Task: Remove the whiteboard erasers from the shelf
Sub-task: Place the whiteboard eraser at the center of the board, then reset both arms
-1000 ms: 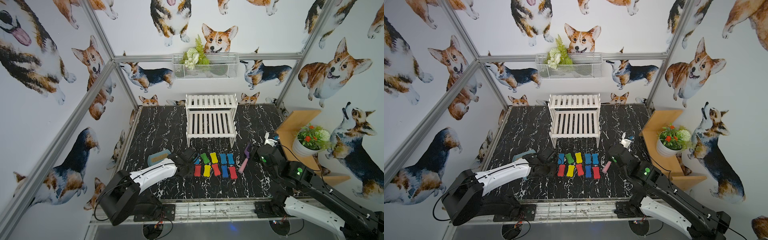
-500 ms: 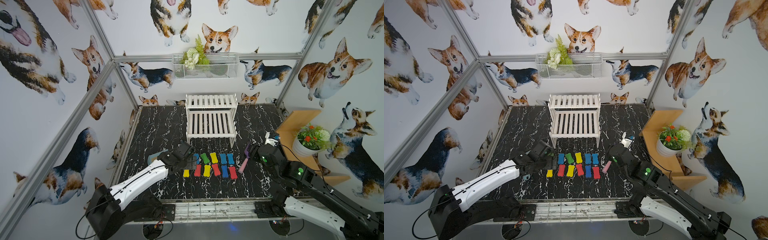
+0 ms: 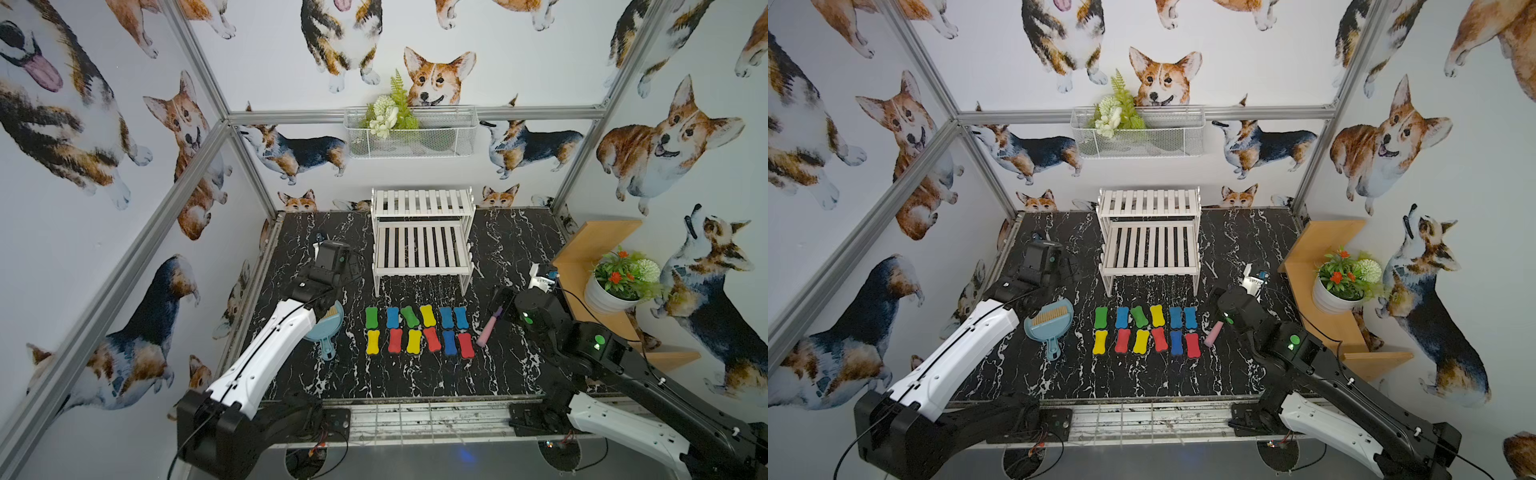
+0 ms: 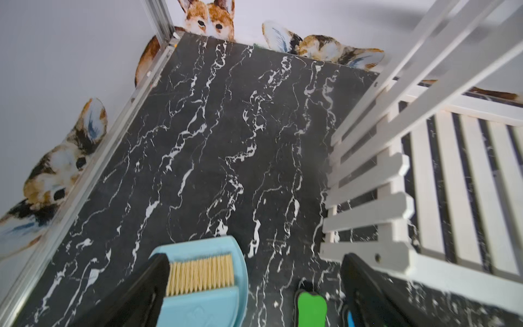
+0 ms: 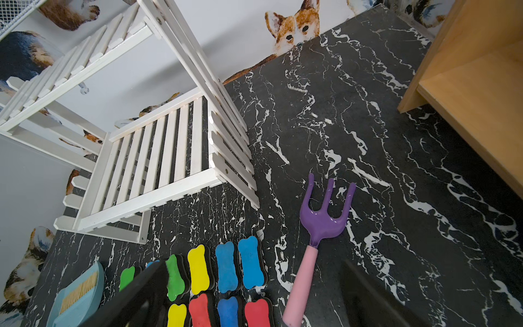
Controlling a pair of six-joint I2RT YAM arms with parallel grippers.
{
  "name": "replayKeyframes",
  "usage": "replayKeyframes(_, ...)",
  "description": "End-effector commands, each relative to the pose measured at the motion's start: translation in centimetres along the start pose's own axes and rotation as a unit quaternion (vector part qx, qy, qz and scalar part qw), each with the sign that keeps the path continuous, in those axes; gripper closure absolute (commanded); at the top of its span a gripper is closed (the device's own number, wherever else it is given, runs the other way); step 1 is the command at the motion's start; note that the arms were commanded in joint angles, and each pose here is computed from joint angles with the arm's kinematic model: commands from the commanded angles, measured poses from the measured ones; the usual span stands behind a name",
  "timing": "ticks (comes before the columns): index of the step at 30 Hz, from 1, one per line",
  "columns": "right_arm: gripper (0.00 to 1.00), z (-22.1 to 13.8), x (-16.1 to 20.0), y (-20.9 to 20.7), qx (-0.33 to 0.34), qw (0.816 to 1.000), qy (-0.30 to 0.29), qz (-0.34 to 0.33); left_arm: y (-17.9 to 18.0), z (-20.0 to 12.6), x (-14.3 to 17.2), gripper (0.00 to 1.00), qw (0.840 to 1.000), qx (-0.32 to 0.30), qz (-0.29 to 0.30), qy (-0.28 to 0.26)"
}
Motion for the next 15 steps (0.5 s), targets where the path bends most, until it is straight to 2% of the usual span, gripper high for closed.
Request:
replayKeyframes(1,0.0,0.1,-0.6,0.2,-0.001,1.0,-0.022,0.004,0.2,1.2,-2.9,0.0,0.997,-0.03,-0.008,-0.075)
replayKeyframes(4,0.0,0.1,-0.6,0.1,0.001,1.0,-0.023,0.003,0.7,2.0,-3.8,0.01,0.988,-0.042,-0.009,-0.149)
replayKeyframes(7,0.0,0.0,-0.8,0.1,0.0,1.0,-0.027,0.004,2.4,3.5,-3.7,0.0,0.978,-0.066,-0.007,-0.198)
replayKeyframes(9,0.0,-0.1,-0.9,0.1,0.0,1.0,-0.03,0.004,3.8,5.1,-2.8,0.01,0.977,-0.081,-0.001,-0.2)
replayKeyframes(12,0.0,-0.2,-1.1,0.1,0.0,0.999,-0.033,0.003,6.3,7.8,0.1,0.0,0.981,-0.104,0.011,-0.164)
replayKeyframes(15,0.0,-0.3,-1.1,-0.1,0.002,0.999,-0.037,0.002,6.8,8.8,1.8,0.01,0.983,-0.086,0.016,-0.164)
Point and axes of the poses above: each gripper's point midway between its finger pads, its own z axis out along the fingers, its own y axis along the line the jaws close on, x = y × z, the point moved 5 cm from there along -z, back along the fingers, and after that the axes turned 1 degree about -z, right-handed, at the moved point
